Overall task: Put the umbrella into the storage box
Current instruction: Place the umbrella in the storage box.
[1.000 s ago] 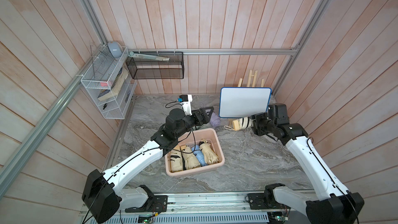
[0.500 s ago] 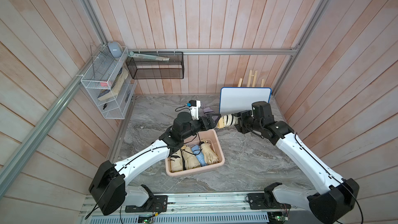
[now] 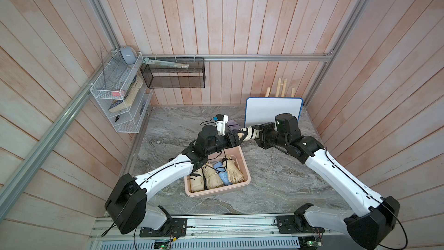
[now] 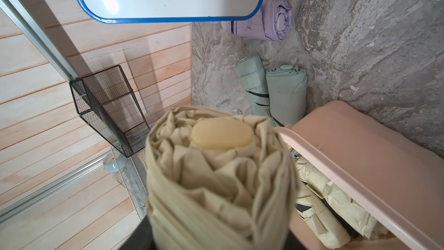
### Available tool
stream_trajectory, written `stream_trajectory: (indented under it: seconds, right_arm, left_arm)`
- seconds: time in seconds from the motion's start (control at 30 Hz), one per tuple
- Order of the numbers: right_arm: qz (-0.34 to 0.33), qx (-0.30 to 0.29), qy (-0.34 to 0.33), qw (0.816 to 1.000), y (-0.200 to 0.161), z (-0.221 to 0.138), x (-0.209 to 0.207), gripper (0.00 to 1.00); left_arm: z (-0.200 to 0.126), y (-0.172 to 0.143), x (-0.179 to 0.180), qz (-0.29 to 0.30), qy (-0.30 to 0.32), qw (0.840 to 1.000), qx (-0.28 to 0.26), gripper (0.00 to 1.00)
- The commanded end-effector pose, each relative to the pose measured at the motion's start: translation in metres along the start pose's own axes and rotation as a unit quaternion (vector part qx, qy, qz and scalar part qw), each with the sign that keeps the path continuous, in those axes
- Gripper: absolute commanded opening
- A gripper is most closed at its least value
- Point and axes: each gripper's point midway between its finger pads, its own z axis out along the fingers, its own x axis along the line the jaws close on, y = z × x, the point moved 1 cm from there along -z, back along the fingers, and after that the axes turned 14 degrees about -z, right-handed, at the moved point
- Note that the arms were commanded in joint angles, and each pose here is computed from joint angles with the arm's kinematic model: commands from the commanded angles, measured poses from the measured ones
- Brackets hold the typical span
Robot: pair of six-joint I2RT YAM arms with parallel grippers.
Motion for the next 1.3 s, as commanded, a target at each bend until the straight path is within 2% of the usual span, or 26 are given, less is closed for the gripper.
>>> stream_trajectory:
  seconds: [0.0, 0.17, 0.43, 0.53, 0.67, 0.77, 0.87, 0.97, 1.07, 1.1, 1.17, 1.2, 1.23, 1.27]
  right_arm:
    - [0.002, 0.001, 0.046, 0.999, -0.005, -0.008, 0.023, 0.5]
    - [-0.002, 0.003, 0.045, 0.999, -0.008, -0.006, 0.022, 0.52]
    - [-0.025, -0.015, 0.047, 0.998, -0.005, -0.008, 0.019, 0.73]
    - [-0.051, -0.037, 0.05, 0.997, 0.002, -0.01, 0.014, 0.77]
    - [-0.118, -0.062, 0.036, 0.99, 0.011, -0.01, 0.003, 0.8]
    - [-0.19, -0.084, 0.037, 0.978, 0.016, -0.016, 0.006, 0.81]
    - [-0.283, -0.106, 0.014, 0.953, 0.023, -0.022, 0.009, 0.81]
    - [-0.374, -0.119, 0.002, 0.92, 0.026, -0.028, 0.017, 0.81]
    - [-0.506, -0.112, 0.023, 0.855, 0.017, -0.032, 0.033, 0.76]
    - [-0.556, -0.104, 0.039, 0.823, 0.01, -0.033, 0.04, 0.76]
    - [-0.656, -0.079, 0.073, 0.747, -0.009, -0.035, 0.051, 0.75]
    - [-0.703, -0.065, 0.088, 0.703, -0.019, -0.037, 0.054, 0.75]
    - [-0.753, -0.052, 0.101, 0.648, -0.031, -0.039, 0.055, 0.76]
    - [-0.788, -0.045, 0.104, 0.605, -0.038, -0.04, 0.053, 0.76]
  left_arm:
    - [-0.002, 0.003, -0.01, 0.006, -0.02, 1.0, -0.006, 0.6]
    - [-0.001, 0.0, -0.012, 0.004, -0.025, 1.0, 0.001, 0.45]
    - [-0.004, 0.002, -0.015, 0.012, -0.029, 0.999, -0.002, 0.11]
    - [-0.006, 0.003, -0.016, 0.016, -0.027, 0.999, -0.004, 0.0]
    - [-0.011, 0.008, -0.015, 0.019, -0.02, 1.0, -0.008, 0.0]
    - [-0.017, 0.009, -0.01, 0.019, -0.011, 1.0, -0.004, 0.0]
    - [-0.023, 0.011, -0.005, 0.02, -0.004, 1.0, -0.001, 0.0]
    - [-0.03, 0.014, -0.001, 0.027, 0.003, 1.0, -0.002, 0.0]
    - [-0.035, 0.014, -0.002, 0.04, 0.004, 0.999, 0.009, 0.0]
    - [-0.036, 0.013, -0.002, 0.045, 0.005, 0.999, 0.016, 0.0]
    - [-0.038, 0.011, -0.003, 0.054, 0.007, 0.998, 0.031, 0.0]
    - [-0.039, 0.008, -0.003, 0.058, 0.007, 0.997, 0.041, 0.0]
    - [-0.04, 0.005, -0.003, 0.06, 0.008, 0.997, 0.049, 0.0]
    - [-0.041, 0.003, -0.003, 0.062, 0.007, 0.996, 0.057, 0.0]
